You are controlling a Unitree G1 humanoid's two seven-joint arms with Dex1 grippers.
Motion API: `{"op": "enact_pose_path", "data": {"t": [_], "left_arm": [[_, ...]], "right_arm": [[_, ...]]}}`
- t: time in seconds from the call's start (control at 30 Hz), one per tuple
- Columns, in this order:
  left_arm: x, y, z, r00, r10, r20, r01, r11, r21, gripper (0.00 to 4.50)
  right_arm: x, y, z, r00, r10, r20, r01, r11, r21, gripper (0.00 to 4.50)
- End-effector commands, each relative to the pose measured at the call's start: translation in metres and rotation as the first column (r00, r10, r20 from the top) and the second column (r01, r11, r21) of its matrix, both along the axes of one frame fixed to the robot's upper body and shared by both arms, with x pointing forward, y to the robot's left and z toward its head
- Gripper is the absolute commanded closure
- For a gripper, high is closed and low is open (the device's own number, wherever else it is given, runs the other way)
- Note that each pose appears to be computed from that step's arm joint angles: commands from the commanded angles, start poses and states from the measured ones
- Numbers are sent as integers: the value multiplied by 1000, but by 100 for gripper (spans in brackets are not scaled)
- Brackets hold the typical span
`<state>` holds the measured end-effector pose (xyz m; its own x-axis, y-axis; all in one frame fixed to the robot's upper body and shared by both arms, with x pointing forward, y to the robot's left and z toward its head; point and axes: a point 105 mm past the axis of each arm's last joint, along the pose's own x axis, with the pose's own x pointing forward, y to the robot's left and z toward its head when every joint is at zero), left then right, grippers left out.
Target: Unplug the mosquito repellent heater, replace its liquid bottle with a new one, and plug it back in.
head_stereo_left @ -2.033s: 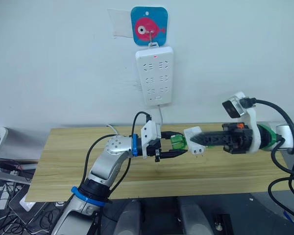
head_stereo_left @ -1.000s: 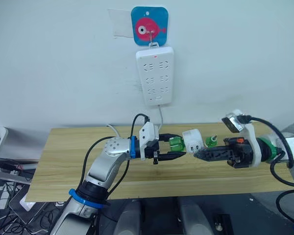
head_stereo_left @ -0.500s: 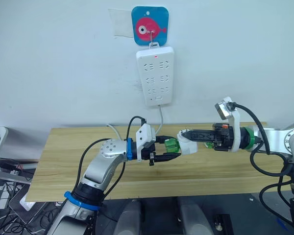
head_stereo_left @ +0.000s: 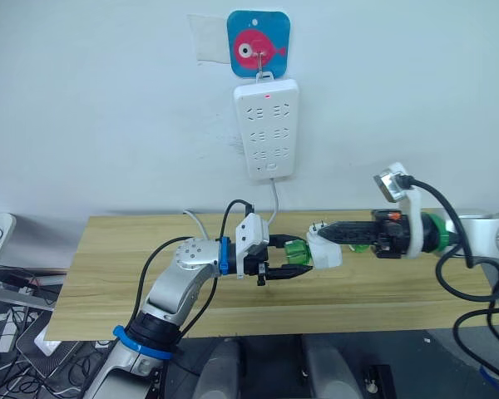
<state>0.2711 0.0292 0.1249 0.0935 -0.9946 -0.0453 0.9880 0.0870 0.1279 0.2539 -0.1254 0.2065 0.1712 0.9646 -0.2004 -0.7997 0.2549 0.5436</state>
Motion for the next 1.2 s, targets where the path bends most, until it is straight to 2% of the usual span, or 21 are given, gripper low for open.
{"op": "enact_pose_path", "data": {"t": [0.03, 0.27, 0.57, 0.93, 1.13, 1.2], "left_arm": [[-5, -2, 19, 998, -26, 65, 29, 998, -53, 223], [-4, 0, 27, 998, -24, 56, 28, 996, -84, 223], [-7, -5, 38, 995, -68, 68, 75, 991, -107, 223], [-23, -4, 36, 986, -167, 3, 166, 982, -89, 223], [-26, -2, 35, 985, -174, -17, 172, 982, -80, 223], [-26, -2, 34, 985, -171, -20, 169, 983, -77, 223]], "right_arm": [[-2, -8, 20, 995, 20, 93, -24, 999, 45, 259], [2, -31, 3, 989, 1, 147, 3, 1000, -27, 2], [1, -20, -24, 983, 47, 179, -36, 997, -69, 2], [-11, -2, -26, 977, 144, 154, -139, 989, -48, 2], [-15, -2, -29, 975, 168, 143, -161, 985, -60, 2], [-16, -2, -29, 974, 174, 142, -167, 984, -57, 35]]}}
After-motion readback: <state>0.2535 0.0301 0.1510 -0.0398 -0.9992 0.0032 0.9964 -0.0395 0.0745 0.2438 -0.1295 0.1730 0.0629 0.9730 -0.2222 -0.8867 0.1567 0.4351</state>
